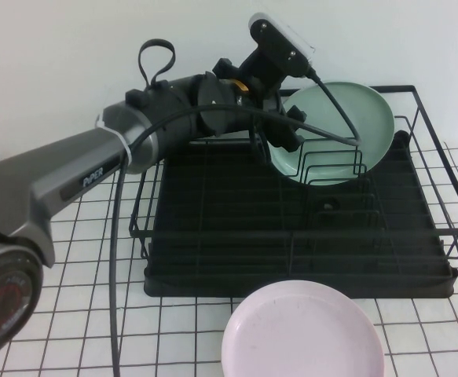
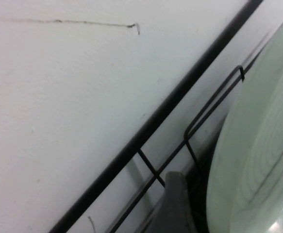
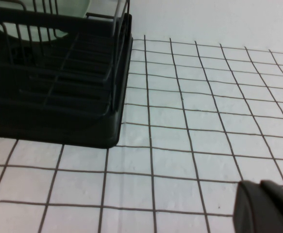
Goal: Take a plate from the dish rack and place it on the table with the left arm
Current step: Grasp the plate from the shelf
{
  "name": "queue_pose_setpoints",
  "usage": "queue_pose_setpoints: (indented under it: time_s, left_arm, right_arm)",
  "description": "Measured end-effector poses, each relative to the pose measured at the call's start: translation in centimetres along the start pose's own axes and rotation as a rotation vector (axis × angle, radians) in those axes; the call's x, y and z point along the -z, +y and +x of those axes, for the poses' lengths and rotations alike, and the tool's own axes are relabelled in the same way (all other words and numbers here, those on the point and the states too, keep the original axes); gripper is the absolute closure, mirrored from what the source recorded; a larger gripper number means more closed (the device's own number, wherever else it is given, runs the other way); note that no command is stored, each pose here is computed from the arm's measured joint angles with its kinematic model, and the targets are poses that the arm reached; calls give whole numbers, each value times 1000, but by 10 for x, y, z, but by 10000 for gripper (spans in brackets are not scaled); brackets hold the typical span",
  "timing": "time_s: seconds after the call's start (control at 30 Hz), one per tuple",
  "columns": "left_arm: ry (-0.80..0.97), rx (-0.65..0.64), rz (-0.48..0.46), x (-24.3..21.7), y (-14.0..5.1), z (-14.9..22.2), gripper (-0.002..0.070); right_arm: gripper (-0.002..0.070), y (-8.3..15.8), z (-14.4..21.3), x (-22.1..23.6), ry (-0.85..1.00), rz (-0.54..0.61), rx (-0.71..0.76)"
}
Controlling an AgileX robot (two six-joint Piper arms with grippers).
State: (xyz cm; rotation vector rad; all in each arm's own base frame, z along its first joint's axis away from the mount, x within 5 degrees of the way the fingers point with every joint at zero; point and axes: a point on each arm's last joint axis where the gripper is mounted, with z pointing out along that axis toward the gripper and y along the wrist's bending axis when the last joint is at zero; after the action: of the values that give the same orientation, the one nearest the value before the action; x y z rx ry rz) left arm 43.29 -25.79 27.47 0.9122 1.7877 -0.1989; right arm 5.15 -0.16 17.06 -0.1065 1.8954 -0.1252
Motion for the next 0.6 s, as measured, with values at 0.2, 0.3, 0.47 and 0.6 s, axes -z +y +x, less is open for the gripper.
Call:
queue_pose_setpoints:
  time_s: [0.2, 0.3, 0.47, 0.6]
  left_arm:
    - [-11, 16, -15, -11, -4, 7, 154]
    - [-8, 15, -16, -16, -6, 11, 155]
    - [-3, 22, -43, -32, -8, 26, 195]
    - [-1, 19, -54, -38, -9, 33, 268]
  right_arm:
    - [679, 0, 0, 0, 0, 0, 0]
    - [679, 0, 0, 0, 0, 0, 0]
    - [679, 0, 0, 0, 0, 0, 0]
    - [679, 0, 0, 0, 0, 0, 0]
